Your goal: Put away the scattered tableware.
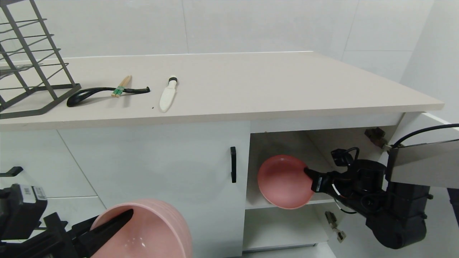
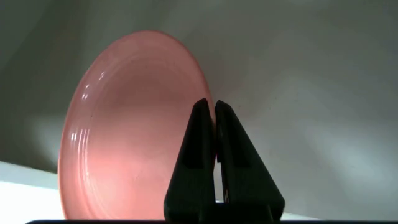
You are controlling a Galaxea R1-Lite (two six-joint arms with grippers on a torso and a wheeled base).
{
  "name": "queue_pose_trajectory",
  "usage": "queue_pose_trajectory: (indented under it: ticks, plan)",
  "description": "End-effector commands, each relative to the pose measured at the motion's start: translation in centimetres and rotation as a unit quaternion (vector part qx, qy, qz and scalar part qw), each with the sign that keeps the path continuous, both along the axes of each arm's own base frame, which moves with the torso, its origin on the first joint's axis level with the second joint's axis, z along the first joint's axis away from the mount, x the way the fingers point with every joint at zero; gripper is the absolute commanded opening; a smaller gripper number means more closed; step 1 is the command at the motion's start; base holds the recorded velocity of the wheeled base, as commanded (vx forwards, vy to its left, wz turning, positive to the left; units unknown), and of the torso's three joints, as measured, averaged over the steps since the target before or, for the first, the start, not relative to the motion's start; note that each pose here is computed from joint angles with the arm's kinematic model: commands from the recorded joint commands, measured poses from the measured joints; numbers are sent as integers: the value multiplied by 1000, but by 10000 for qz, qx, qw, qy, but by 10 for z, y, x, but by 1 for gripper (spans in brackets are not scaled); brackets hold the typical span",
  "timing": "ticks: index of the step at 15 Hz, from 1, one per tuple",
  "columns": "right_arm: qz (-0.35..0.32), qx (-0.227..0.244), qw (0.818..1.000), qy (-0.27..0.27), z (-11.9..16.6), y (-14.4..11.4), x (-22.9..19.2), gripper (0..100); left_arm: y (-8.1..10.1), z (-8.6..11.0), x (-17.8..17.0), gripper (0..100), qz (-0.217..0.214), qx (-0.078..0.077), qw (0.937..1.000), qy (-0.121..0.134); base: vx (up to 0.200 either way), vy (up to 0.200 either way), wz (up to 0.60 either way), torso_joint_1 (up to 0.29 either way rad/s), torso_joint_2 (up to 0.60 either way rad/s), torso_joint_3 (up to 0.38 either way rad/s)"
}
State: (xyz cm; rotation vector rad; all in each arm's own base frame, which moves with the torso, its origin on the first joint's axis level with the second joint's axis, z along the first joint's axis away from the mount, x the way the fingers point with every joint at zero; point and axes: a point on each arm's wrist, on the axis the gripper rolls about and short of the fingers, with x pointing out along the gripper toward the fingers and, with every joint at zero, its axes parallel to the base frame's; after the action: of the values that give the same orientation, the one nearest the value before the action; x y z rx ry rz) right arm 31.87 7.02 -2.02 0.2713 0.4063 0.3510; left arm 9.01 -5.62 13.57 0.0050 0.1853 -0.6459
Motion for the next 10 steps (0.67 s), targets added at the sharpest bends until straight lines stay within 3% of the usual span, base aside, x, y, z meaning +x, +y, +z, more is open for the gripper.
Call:
queue_pose_trajectory:
  ticks: [1, 10]
  plan:
    - [-1, -18, 10000, 72, -13, 2, 6, 0, 0, 0, 0, 0, 2, 0, 10000, 7, 0, 0, 0, 0, 0, 0]
    - [-235, -44, 9997, -61, -42, 7, 36, 0, 0, -1, 0, 0, 2, 23, 10000, 47, 0, 0, 0, 0, 0, 0]
